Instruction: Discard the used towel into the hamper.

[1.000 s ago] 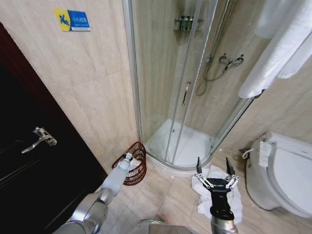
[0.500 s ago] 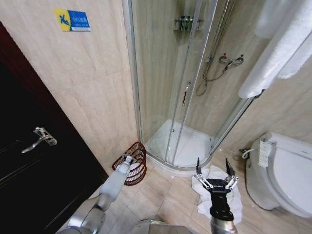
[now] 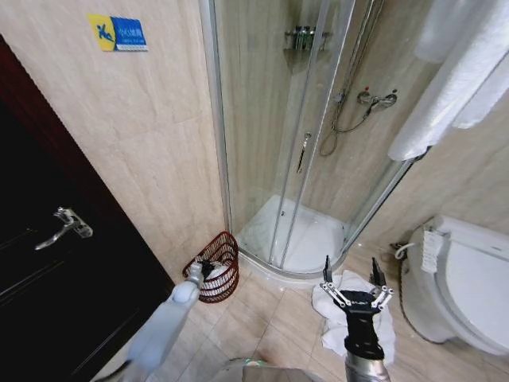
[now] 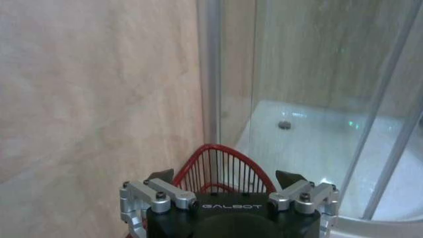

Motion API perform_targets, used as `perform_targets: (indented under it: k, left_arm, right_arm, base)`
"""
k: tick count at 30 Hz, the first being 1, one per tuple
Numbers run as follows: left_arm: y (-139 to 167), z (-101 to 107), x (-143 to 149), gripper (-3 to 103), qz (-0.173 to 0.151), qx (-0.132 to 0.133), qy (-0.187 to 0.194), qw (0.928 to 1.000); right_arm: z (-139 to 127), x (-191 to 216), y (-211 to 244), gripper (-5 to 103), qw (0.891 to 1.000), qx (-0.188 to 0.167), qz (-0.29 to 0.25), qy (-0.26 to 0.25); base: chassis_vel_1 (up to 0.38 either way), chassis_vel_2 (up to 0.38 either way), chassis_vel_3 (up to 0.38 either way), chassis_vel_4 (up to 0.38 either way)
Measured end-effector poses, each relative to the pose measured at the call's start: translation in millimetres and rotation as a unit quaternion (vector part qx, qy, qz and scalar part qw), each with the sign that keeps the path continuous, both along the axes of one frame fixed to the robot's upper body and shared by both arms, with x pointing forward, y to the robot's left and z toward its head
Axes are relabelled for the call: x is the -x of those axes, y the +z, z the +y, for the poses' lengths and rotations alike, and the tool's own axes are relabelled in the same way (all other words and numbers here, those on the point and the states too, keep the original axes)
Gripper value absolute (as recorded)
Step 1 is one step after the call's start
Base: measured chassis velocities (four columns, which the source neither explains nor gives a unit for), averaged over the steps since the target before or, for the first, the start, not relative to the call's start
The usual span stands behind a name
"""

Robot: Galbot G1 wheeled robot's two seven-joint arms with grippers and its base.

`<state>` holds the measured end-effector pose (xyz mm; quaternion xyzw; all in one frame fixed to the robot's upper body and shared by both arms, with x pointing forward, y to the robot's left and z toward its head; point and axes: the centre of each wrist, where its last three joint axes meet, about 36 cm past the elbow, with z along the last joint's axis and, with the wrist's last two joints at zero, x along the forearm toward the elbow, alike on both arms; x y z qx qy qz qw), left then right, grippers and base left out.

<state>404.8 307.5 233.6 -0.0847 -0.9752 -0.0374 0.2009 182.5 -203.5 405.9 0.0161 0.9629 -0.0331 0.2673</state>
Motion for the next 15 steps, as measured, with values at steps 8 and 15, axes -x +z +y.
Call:
perform_targets:
  k: [8, 15]
  left_arm:
    - [36.1, 10.8, 58.7, 100, -0.022, 0.032, 0.026, 0.9989]
    - [75.7, -1.8, 97.4, 100, -0.034, 0.045, 0.063, 0.9964]
  right_arm:
    - [-0.4, -4.6, 34.6, 100, 1.0, 0.0, -0.007, 0.008]
    - [-4.3, -15.7, 63.8, 100, 1.0, -0.006, -0.029, 0.0]
  base:
    - [0.0, 0.0, 0.0, 0.0]
    - [0.0, 0.0, 0.0, 0.0]
